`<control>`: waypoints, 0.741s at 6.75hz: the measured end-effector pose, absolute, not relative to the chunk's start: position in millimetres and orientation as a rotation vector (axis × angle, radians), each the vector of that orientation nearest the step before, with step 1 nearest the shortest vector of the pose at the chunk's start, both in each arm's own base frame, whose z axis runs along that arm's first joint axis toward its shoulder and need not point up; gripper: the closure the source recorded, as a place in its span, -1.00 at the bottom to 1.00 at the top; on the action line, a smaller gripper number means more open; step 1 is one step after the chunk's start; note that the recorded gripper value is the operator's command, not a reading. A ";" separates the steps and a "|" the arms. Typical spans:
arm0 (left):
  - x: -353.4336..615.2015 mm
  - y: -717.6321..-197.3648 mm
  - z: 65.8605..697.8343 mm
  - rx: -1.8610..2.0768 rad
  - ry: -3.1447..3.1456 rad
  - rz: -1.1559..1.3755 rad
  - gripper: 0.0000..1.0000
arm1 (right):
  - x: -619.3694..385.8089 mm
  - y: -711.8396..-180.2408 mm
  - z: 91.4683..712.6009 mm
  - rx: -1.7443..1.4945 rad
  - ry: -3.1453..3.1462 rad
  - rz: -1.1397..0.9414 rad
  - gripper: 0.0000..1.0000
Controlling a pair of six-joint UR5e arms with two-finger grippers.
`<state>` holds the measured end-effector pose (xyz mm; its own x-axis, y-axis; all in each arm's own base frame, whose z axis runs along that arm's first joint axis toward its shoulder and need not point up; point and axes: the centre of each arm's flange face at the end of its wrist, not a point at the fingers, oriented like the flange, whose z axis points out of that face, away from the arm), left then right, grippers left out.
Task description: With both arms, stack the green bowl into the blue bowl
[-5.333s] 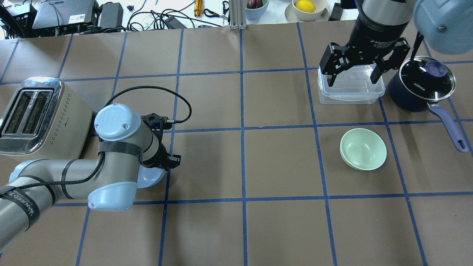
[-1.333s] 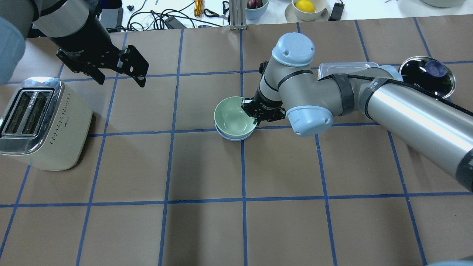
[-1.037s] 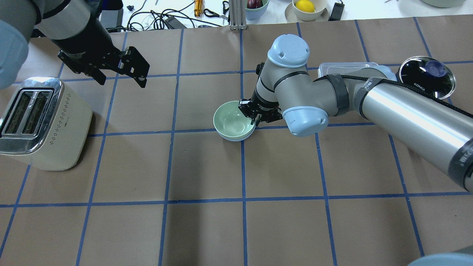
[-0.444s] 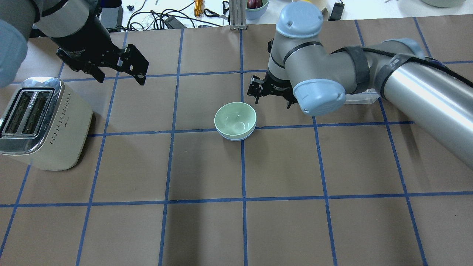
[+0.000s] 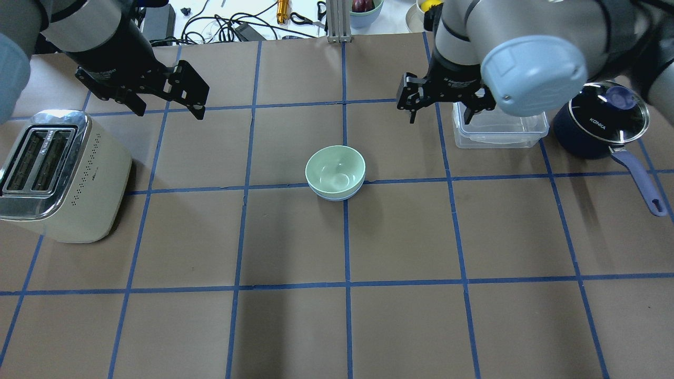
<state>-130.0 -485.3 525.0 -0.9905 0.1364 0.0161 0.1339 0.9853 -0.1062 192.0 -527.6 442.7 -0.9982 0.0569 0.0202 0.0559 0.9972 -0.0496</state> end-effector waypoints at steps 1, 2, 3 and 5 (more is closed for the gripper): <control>-129.9 -486.6 524.9 -0.206 -3.107 0.164 -1.00 | 177.3 -516.4 465.7 -0.050 -3.104 0.080 -1.00; -129.7 -489.9 524.5 -0.196 -3.107 0.172 -1.00 | 171.4 -506.5 481.1 -0.033 -3.100 0.084 -1.00; -128.3 -492.7 527.0 -0.187 -3.108 0.202 -1.00 | 169.8 -501.8 490.6 -0.028 -3.101 0.089 -1.00; -124.6 -490.0 534.2 -0.169 -3.111 0.250 -1.00 | 171.7 -499.1 499.6 -0.022 -3.105 0.096 -1.00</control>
